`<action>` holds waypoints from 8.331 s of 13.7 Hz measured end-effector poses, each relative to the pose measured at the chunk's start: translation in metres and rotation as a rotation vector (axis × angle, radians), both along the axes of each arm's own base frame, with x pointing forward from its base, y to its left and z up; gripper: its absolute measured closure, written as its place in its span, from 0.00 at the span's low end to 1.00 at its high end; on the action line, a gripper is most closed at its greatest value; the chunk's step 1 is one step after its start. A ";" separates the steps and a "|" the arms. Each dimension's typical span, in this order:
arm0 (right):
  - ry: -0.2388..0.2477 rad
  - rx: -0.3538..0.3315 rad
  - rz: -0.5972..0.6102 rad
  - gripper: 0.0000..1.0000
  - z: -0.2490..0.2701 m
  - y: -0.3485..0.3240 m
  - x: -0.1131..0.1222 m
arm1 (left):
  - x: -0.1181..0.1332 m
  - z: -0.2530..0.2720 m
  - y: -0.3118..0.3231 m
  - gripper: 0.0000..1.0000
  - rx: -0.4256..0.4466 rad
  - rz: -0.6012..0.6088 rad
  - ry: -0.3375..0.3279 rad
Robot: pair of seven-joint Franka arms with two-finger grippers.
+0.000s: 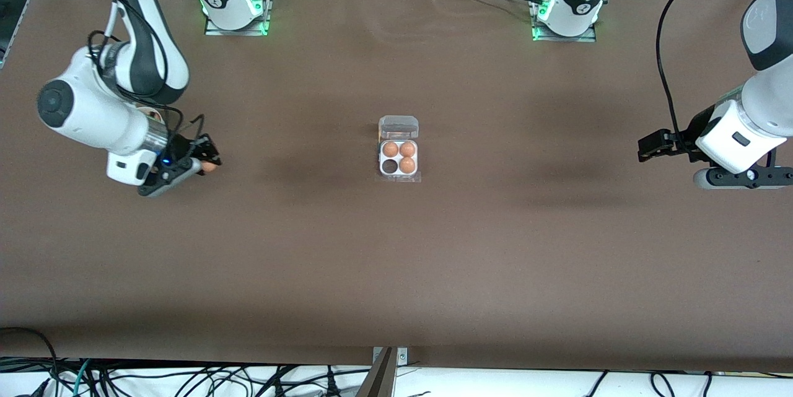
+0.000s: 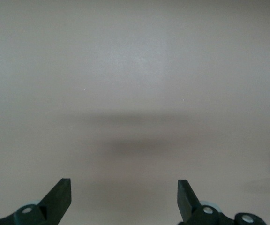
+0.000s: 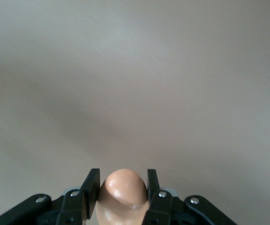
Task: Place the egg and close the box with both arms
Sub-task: 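Lift the egg and carry it with the right gripper to the box, then lower the egg into the empty box slot and open the right gripper, then withdraw the right gripper while the left gripper reaches the box lid, then swing the clear lid over the eggs with the left gripper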
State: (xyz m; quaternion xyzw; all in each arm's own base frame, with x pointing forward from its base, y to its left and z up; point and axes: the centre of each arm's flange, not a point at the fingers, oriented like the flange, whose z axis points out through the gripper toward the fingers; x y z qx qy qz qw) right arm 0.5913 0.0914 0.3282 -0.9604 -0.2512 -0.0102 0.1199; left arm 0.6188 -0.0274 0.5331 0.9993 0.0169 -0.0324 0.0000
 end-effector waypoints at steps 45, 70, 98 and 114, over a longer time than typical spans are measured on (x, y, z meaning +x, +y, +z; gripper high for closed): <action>-0.611 0.971 0.592 0.00 -0.189 0.272 -0.067 | 0.000 0.001 -0.004 0.00 -0.001 0.032 -0.002; 0.079 -0.166 -0.154 0.00 0.089 -0.052 0.004 | -0.095 -0.148 -0.334 0.83 -0.064 0.041 0.453; 0.000 -0.282 -0.599 0.00 0.288 -0.066 -0.037 | -0.142 -0.272 -0.470 0.95 -0.099 0.133 0.565; 0.022 -0.276 -0.607 0.00 0.276 -0.070 -0.030 | -0.104 -0.256 -0.468 0.99 -0.141 0.160 0.393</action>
